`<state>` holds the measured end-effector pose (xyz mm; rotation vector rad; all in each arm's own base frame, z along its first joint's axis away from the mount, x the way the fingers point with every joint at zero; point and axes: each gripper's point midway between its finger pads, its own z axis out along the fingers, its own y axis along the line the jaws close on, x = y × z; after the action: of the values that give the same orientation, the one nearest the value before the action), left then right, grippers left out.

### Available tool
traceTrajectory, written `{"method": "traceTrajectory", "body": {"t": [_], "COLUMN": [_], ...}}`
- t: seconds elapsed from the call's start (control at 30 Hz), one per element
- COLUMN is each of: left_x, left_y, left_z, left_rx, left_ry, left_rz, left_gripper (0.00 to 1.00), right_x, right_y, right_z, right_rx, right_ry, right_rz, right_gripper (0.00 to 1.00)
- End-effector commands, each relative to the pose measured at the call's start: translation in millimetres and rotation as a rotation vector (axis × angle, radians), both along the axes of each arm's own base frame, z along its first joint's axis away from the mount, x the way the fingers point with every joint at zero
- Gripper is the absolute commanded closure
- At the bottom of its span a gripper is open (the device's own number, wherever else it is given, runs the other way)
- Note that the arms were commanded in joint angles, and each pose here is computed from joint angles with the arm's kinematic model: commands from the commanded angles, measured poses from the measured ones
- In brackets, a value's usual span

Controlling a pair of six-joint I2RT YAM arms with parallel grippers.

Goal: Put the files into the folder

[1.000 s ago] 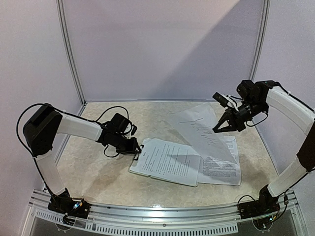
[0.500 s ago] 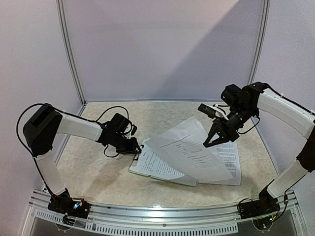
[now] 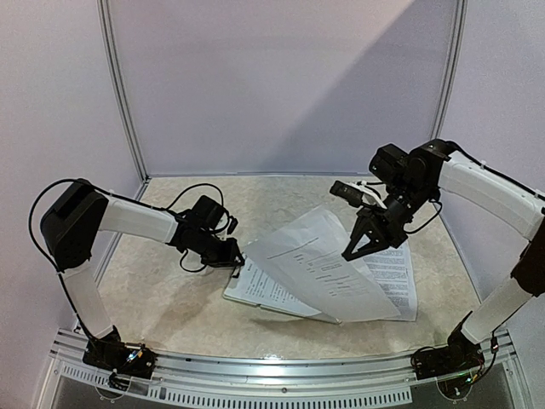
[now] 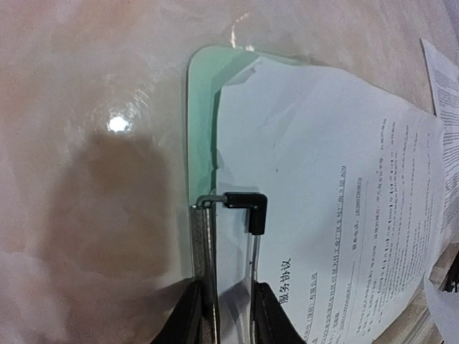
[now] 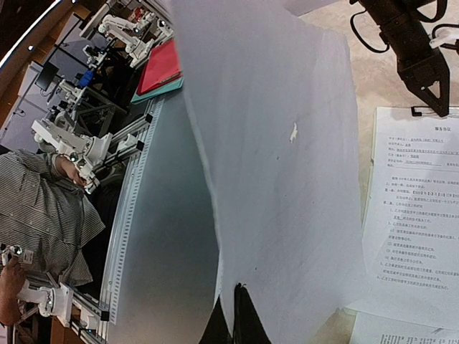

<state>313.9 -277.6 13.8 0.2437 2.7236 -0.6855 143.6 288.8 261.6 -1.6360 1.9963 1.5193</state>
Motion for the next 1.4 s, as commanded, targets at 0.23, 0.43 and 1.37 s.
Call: {"method": "traceTrajectory", "body": {"t": [0.23,0.43,1.37], "left_x": [-34,-33,-38], "left_y": [15,13,13], "left_z": [-39,-40,-38], "left_rx": [0.109,0.099,0.082], "left_ry": [0.141,0.140,0.138], "left_rz": [-0.016,-0.019,-0.026], "left_gripper": [1.00,1.00,1.00], "right_x": [-47,-27,116], "right_y": [-17,-23,6], "right_z": [-22,-44,-176], "right_rx": [-0.117,-0.263,-0.685], "right_ry": [0.080,-0.077,-0.222], "right_rz": [0.070,0.074,0.111], "right_gripper": [1.00,1.00,1.00]}}
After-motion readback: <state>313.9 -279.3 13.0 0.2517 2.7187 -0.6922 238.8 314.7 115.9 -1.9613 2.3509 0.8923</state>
